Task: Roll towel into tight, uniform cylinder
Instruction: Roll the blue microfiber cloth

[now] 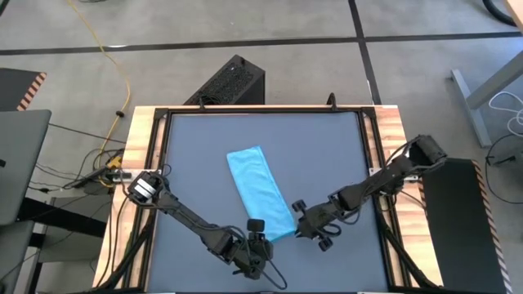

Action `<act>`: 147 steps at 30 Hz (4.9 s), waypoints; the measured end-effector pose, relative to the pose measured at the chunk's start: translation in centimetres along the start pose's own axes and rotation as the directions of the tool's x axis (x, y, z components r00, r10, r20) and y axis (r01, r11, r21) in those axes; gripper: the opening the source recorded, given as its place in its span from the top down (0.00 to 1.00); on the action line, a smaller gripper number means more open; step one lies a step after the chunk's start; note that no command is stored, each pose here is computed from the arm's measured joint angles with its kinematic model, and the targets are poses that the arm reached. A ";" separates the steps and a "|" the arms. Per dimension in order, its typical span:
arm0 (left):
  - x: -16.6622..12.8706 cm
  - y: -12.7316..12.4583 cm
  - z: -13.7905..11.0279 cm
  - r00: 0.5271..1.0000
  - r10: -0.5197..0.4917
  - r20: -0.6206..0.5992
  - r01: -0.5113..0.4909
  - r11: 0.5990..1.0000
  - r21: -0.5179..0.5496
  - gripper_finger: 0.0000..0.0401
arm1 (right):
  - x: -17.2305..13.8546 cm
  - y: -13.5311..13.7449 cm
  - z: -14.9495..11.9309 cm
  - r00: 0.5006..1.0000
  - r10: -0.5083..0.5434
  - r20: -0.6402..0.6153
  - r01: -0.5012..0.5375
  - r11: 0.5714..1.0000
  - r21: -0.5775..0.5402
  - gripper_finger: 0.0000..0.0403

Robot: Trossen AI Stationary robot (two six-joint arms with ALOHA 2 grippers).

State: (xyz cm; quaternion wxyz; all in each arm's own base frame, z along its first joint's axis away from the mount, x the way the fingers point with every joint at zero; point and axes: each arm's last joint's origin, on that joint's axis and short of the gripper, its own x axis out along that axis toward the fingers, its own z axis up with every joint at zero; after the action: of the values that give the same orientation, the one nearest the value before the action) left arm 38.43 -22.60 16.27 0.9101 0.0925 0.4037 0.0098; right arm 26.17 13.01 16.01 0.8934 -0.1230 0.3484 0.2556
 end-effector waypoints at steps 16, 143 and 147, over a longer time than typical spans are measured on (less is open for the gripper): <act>0.8 0.5 -1.2 0.998 -0.014 -0.059 0.012 0.999 -0.034 0.66 | 1.5 0.0 -0.1 0.999 -0.005 -0.031 0.003 0.998 -0.062 0.64; 5.1 -4.0 -4.1 0.911 -0.245 0.332 0.387 0.785 -0.483 1.00 | 1.4 -3.4 -3.7 0.887 0.442 -0.137 -0.018 0.328 0.944 0.95; 4.5 -4.8 -5.0 0.904 -0.180 0.387 0.388 0.726 -0.569 1.00 | 1.7 -3.3 -3.9 0.899 0.405 -0.164 0.031 0.315 0.949 0.95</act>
State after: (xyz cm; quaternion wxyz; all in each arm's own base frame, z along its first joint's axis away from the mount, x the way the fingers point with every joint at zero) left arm 37.55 -26.12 8.84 0.9287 -0.2826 0.2401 -0.0104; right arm 26.83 9.32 12.18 0.6781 0.4077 0.6057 0.0842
